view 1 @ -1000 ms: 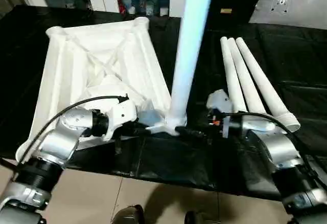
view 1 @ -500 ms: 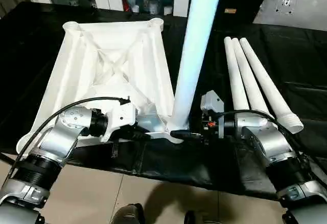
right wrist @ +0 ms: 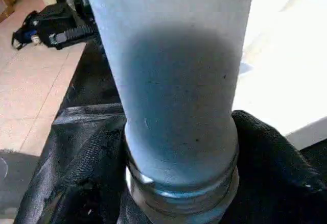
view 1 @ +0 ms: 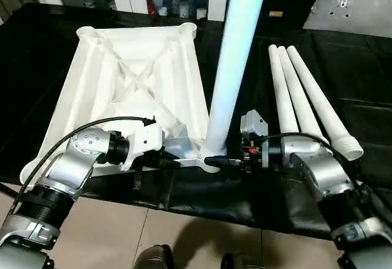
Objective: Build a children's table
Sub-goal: Rotate leg to tighten
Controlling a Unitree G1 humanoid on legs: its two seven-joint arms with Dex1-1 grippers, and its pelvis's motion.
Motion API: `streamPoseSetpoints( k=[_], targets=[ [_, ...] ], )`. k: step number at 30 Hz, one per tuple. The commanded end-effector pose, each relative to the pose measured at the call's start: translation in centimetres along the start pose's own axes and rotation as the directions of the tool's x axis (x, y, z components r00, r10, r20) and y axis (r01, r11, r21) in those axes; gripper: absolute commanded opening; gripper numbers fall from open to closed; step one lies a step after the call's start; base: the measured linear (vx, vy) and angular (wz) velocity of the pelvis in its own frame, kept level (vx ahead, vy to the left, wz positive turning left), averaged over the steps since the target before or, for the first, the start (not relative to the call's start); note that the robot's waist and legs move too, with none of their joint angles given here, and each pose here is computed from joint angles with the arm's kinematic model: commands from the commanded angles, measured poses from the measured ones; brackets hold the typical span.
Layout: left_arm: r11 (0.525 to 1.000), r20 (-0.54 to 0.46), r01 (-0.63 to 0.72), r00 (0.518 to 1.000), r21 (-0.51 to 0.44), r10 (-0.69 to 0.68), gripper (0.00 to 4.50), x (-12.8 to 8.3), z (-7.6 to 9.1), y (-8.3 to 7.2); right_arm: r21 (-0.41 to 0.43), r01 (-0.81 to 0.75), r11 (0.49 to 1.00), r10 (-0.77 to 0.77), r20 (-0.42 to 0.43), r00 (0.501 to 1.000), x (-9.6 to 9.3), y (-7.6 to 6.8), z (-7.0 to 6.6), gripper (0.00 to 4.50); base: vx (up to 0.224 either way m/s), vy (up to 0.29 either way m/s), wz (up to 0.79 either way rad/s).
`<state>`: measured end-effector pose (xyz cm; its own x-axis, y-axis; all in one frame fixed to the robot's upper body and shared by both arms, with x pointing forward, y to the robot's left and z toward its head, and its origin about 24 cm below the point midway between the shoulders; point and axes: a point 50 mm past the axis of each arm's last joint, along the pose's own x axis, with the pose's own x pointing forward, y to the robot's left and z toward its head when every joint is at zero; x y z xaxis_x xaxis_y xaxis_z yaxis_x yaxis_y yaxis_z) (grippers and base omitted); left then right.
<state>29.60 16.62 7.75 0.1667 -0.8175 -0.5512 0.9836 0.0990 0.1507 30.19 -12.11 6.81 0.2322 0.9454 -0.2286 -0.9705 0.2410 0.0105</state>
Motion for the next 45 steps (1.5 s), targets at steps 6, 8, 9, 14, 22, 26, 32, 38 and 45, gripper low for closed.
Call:
streamPoseSetpoints(
  k=[6, 8, 9, 14, 22, 26, 32, 38, 45],
  targets=[
    [0.952, -0.002, -0.242, 0.969, -0.186, 0.246, 0.0, 2.0, 0.6, 0.5, 0.138, 0.336, 0.932, -0.343, 0.037, 0.938, 3.0, 0.7, -1.5, 2.72, -0.009, 0.0, 0.0],
    [0.906, 0.007, -0.345, 0.934, -0.244, 0.357, 0.0, 3.1, 1.6, 0.9, 0.239, 0.417, 0.877, -0.441, 0.058, 0.896, 4.5, 1.0, -1.3, 2.72, 0.0, 0.0, 0.0],
    [0.869, 0.003, -0.408, 0.905, -0.281, 0.426, 0.0, 3.9, 2.2, 1.3, 0.286, 0.471, 0.834, -0.502, 0.041, 0.864, 5.5, 1.1, -1.2, 2.72, 0.0, 0.0, 0.0],
    [0.752, 0.009, -0.53, 0.815, -0.391, 0.579, 0.0, 6.3, 4.5, 2.3, 0.298, 0.626, 0.721, -0.638, -0.069, 0.767, 7.8, 1.2, -1.4, 2.72, 0.0, 0.0, 0.0],
    [0.765, 0.02, -0.511, 0.827, -0.392, 0.562, 0.0, 7.0, 5.6, 1.6, 0.354, 0.698, 0.623, -0.732, -0.051, 0.679, 6.9, 0.3, -1.2, 3.42, 0.021, -0.001, 0.01],
    [0.786, -0.006, -0.505, 0.843, -0.356, 0.538, 0.0, 6.3, 4.5, 1.4, 0.313, 0.711, 0.63, -0.746, -0.01, 0.666, 5.7, -0.4, -0.8, 3.88, 0.0, 0.0, 0.0],
    [0.828, -0.043, -0.465, 0.878, -0.314, 0.477, 0.0, 5.0, 2.4, 1.0, 0.186, 0.672, 0.717, -0.69, 0.057, 0.721, 2.8, -1.1, -0.1, 4.33, 0.0, 0.0, 0.0],
    [0.902, -0.06, -0.352, 0.935, -0.25, 0.348, 0.0, 3.3, 0.7, 0.3, 0.039, 0.508, 0.861, -0.509, 0.104, 0.854, 0.5, -1.3, 1.1, 4.47, 0.0, 0.0, 0.0],
    [0.96, -0.041, -0.213, 0.977, -0.181, 0.209, 0.0, 2.1, -0.1, -0.3, -0.052, 0.283, 0.958, -0.279, 0.063, 0.958, -0.7, -0.7, 1.8, 4.47, 0.0, 0.0, 0.0]
  ],
)
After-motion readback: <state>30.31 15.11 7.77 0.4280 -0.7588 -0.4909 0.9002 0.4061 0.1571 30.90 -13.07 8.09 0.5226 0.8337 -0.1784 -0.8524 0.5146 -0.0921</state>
